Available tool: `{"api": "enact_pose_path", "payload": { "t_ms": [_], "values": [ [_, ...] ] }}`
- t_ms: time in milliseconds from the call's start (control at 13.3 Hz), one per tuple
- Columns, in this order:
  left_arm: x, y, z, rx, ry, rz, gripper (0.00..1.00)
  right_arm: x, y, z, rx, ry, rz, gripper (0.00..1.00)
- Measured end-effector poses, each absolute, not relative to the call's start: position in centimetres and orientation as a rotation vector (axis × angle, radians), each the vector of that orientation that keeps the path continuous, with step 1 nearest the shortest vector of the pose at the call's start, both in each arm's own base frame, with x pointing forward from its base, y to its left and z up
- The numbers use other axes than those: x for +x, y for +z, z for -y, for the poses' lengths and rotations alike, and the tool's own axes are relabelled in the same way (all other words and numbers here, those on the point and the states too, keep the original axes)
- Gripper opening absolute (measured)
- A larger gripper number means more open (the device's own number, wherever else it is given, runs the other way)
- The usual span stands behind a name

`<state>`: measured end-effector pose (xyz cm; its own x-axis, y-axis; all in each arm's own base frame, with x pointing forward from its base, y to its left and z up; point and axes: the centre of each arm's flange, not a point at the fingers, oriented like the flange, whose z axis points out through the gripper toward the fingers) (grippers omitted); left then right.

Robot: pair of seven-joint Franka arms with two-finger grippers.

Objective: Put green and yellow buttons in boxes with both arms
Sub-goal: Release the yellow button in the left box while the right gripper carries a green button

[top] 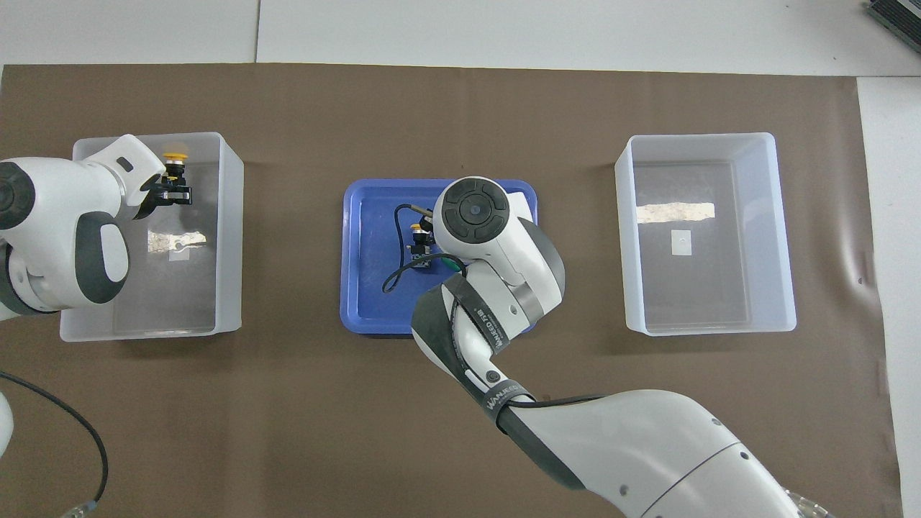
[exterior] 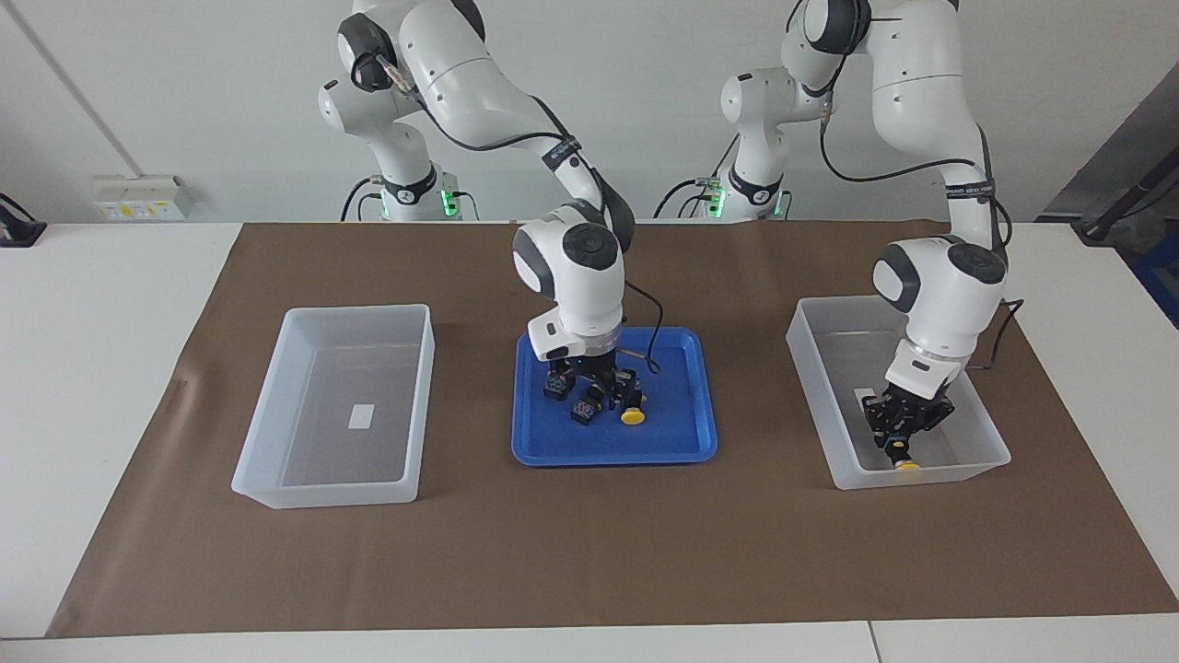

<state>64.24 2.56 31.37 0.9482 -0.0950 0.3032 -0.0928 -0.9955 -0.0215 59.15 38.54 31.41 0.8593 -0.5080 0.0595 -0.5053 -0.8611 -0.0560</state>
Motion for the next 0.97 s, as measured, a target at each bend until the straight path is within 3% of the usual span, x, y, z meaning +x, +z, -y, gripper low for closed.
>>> {"api": "enact_pose_path", "payload": {
  "t_ms": [300, 449, 599, 674, 749, 974],
  "values": [
    [64.2, 31.3, -2.5, -3.091, -0.495, -0.15, 0.34, 59.0, 30.5, -38.4, -2.981, -0.125, -0.814, 0.76],
    [64.6, 31.9, -2.3, -3.081, -0.546, -0.153, 0.52, 58.8, 30.0, -38.2, -2.988, -0.116, -0.817, 0.7],
    [64.8, 32.2, -2.3, -3.077, -0.566, -0.154, 0.71, 58.7, 29.7, -38.1, -2.993, -0.11, -0.819, 0.53],
    [64.9, 32.4, -2.3, -3.075, -0.572, -0.154, 0.71, 58.6, 29.6, -38.0, -2.993, -0.11, -0.819, 0.51],
    [65.1, 32.7, -2.3, -3.073, -0.581, -0.154, 0.79, 58.7, 29.7, -38.0, -2.992, -0.111, -0.819, 0.42],
    [65.3, 34.7, -2.0, -3.07, -0.601, -0.161, 0.87, 59.2, 31.3, -38.1, -2.983, -0.125, -0.823, 0.41]
  ]
}}
